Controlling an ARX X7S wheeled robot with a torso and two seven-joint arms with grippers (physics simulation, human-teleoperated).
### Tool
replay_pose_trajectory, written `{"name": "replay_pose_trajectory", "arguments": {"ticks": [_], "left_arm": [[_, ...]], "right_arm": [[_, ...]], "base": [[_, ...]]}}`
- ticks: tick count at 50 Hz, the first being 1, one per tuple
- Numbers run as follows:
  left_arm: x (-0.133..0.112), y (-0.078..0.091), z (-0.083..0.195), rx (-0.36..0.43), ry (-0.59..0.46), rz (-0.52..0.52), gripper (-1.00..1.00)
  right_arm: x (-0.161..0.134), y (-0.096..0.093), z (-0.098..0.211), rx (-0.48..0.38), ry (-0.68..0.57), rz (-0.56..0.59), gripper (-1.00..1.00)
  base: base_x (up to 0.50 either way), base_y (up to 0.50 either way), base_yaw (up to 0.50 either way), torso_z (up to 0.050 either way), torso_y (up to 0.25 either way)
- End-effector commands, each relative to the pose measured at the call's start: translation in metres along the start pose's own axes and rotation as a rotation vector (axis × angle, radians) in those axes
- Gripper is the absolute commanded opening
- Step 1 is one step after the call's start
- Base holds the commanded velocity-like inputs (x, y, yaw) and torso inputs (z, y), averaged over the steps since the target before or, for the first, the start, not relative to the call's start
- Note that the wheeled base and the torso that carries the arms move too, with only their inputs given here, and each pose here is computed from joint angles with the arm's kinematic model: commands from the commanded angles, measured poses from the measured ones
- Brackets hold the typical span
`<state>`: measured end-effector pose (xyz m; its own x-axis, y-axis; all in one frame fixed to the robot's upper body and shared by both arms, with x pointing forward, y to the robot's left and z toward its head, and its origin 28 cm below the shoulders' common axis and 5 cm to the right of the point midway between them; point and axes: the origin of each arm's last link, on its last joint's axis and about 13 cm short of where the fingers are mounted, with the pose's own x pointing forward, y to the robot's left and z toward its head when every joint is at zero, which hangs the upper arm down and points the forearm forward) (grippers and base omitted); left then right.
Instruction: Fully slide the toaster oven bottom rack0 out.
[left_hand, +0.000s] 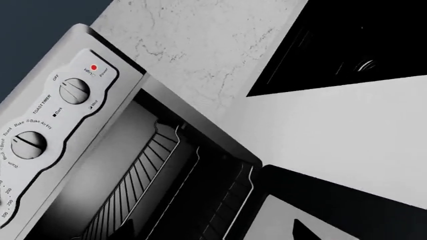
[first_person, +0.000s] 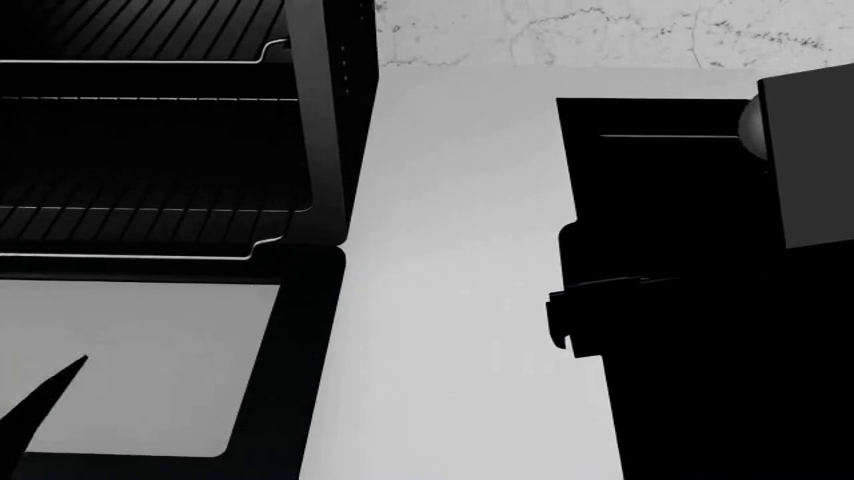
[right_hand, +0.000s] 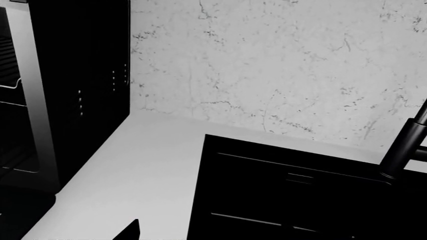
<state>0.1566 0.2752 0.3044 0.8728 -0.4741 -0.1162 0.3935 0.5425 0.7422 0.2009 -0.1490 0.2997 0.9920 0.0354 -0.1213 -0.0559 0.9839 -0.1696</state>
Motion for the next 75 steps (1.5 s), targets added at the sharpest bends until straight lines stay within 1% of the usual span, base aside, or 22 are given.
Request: {"name": "replay_pose_trajectory", "arguments": {"ticks": [1, 7, 13, 18, 21, 32, 38, 45, 59, 64, 67, 75], "left_arm": [[0.006, -0.01, -0.011, 0.097, -0.001, -0.075, 1.0], [0.02, -0.011, -0.026, 0.124, 0.034, -0.074, 1.0], [0.029, -0.008, -0.034, 0.136, 0.056, -0.06, 1.0], [0.038, -0.01, -0.039, 0.15, 0.063, -0.058, 1.0], [0.047, -0.006, -0.047, 0.155, 0.088, -0.024, 1.0], [0.065, -0.011, -0.061, 0.215, 0.112, -0.049, 1.0], [0.075, -0.013, -0.063, 0.24, 0.116, -0.065, 1.0], [0.09, -0.007, -0.072, 0.282, 0.142, -0.064, 1.0], [0.121, -0.007, -0.078, 0.333, 0.165, -0.089, 1.0], [0.129, -0.008, -0.079, 0.339, 0.166, -0.097, 1.0], [0.139, -0.005, -0.08, 0.341, 0.172, -0.098, 1.0], [0.156, -0.003, -0.083, 0.355, 0.176, -0.089, 1.0]], "right_arm": [[-0.001, 0.002, -0.004, 0.007, 0.003, 0.004, 1.0], [-0.004, 0.001, -0.004, 0.005, 0.005, -0.002, 1.0], [-0.004, 0.001, -0.004, 0.004, 0.007, -0.002, 1.0], [-0.005, 0.001, -0.003, 0.005, 0.008, -0.004, 1.0], [-0.005, 0.001, -0.005, 0.006, 0.011, -0.006, 1.0], [-0.006, 0.0, -0.009, 0.013, 0.012, -0.009, 1.0], [-0.007, 0.001, -0.012, 0.018, 0.015, -0.01, 1.0], [-0.007, 0.002, -0.014, 0.023, 0.019, -0.009, 1.0], [-0.008, 0.001, -0.017, 0.027, 0.023, -0.009, 1.0], [-0.008, 0.001, -0.019, 0.031, 0.024, -0.009, 1.0], [-0.008, 0.001, -0.02, 0.031, 0.027, -0.008, 1.0], [-0.009, 0.001, -0.02, 0.032, 0.026, -0.006, 1.0]], "base": [[0.0, 0.0, 0.0, 0.0, 0.0], [0.0, 0.0, 0.0, 0.0, 0.0], [0.0, 0.0, 0.0, 0.0, 0.0], [0.0, 0.0, 0.0, 0.0, 0.0], [0.0, 0.0, 0.0, 0.0, 0.0], [0.0, 0.0, 0.0, 0.0, 0.0], [0.0, 0.0, 0.0, 0.0, 0.0], [0.0, 0.0, 0.0, 0.0, 0.0], [0.0, 0.0, 0.0, 0.0, 0.0], [0.0, 0.0, 0.0, 0.0, 0.0], [0.0, 0.0, 0.0, 0.0, 0.0], [0.0, 0.0, 0.0, 0.0, 0.0]]}}
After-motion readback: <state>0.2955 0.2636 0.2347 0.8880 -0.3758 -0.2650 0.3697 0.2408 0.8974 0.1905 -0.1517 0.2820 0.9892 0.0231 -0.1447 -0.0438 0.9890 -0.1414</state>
